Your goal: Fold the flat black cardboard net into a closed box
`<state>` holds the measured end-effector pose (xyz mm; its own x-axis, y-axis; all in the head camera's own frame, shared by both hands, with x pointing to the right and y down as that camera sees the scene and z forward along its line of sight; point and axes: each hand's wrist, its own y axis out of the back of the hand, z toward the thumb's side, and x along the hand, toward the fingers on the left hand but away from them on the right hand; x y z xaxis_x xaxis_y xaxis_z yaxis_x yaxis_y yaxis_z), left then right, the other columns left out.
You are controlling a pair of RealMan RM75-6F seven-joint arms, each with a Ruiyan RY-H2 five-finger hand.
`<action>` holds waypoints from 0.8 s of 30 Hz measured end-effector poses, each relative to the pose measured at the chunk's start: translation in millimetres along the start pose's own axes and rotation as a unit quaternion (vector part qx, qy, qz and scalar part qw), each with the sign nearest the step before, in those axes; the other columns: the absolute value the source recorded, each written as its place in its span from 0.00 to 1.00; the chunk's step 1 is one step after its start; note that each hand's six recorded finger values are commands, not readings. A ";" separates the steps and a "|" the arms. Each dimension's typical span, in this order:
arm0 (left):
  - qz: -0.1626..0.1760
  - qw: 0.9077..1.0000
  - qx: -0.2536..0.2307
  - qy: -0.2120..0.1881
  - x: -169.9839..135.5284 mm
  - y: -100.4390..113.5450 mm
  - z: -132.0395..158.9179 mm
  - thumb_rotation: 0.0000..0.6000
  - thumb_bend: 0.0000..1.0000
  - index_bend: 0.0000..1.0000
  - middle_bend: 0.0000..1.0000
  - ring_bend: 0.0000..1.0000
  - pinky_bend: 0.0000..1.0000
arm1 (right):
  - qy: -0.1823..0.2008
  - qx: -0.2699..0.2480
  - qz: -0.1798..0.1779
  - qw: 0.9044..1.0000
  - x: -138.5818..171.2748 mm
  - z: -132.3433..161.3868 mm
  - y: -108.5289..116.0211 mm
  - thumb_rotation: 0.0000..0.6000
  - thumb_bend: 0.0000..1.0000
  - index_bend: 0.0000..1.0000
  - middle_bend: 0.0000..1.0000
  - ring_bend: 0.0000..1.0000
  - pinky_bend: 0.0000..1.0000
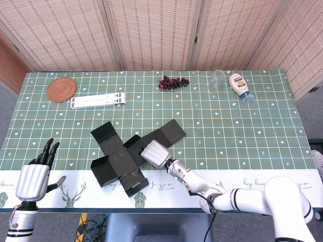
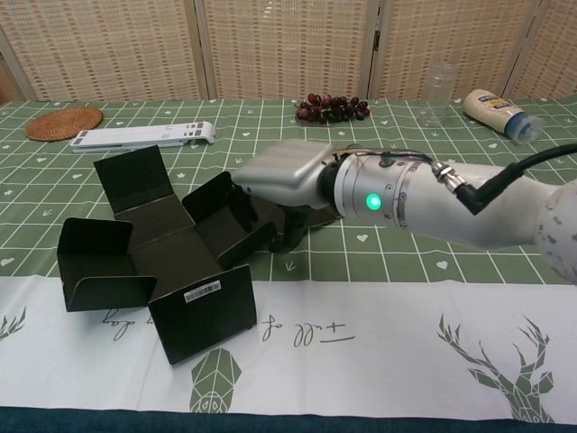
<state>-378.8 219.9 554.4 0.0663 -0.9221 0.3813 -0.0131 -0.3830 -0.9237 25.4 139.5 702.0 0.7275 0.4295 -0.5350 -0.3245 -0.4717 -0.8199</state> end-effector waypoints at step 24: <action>-0.004 1.000 -0.010 -0.002 -2.9 -5.8 -7.1 1.00 0.14 0.04 0.00 0.30 0.51 | -0.035 -0.014 0.001 0.999 29.1 -7.3 -6.2 1.00 0.42 0.61 0.60 0.87 1.00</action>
<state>-386.0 224.4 559.0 0.0711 -0.9188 0.3884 -0.0328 -0.3913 -0.9197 53.0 149.3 693.1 0.6830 0.4807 -0.5499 -0.3082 -0.4929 -0.8137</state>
